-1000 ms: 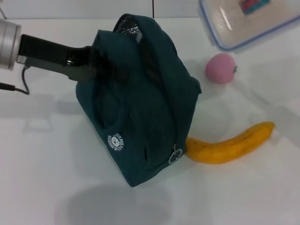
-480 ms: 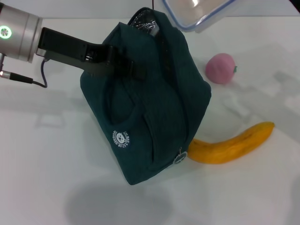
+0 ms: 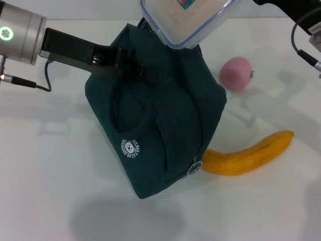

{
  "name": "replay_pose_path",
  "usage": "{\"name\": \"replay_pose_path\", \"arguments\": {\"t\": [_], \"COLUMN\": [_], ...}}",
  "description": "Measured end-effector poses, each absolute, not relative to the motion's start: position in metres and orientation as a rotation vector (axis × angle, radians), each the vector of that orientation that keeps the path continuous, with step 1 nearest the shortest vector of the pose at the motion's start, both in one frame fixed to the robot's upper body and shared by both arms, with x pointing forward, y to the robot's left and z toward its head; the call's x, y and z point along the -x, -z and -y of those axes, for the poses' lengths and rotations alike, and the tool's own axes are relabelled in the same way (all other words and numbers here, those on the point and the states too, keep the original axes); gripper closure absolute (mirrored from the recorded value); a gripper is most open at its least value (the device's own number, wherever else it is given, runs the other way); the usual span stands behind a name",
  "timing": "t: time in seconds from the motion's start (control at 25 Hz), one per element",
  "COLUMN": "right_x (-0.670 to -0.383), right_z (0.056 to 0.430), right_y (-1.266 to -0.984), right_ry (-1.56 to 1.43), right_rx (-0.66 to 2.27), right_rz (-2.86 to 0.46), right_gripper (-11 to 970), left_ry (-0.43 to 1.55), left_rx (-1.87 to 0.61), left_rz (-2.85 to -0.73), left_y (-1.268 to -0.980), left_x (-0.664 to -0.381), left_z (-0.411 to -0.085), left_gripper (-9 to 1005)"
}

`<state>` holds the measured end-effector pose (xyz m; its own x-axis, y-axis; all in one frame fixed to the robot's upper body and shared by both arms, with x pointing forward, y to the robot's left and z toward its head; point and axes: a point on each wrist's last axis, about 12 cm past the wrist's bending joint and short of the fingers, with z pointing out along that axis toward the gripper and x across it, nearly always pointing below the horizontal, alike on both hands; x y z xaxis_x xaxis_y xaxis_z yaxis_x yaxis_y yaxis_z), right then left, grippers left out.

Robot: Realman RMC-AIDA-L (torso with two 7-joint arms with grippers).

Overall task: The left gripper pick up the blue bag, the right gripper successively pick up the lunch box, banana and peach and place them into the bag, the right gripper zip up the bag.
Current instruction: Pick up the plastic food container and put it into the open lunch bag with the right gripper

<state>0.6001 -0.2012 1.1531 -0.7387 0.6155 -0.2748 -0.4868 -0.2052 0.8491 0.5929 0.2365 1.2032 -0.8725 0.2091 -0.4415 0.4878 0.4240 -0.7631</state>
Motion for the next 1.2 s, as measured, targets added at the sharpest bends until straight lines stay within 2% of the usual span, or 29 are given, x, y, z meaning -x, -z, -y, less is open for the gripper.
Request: {"name": "replay_pose_path", "arguments": {"t": [0.6, 1.2], "right_x": [-0.594, -0.602], "right_z": [0.200, 0.171], "right_y": [-1.111, -1.136], "right_ry": [-1.823, -1.873], "right_rx": [-0.214, 0.032], "right_rz": [-1.658, -1.633], "right_gripper": [858, 856], "left_ry": [1.416, 1.416], "left_rx": [-0.594, -0.629], "left_rz": [-2.393, -2.384], "left_y": [-1.203, -1.202], "left_x": [-0.592, -0.592], "left_z": [-0.244, -0.239], "left_gripper": [958, 959]}}
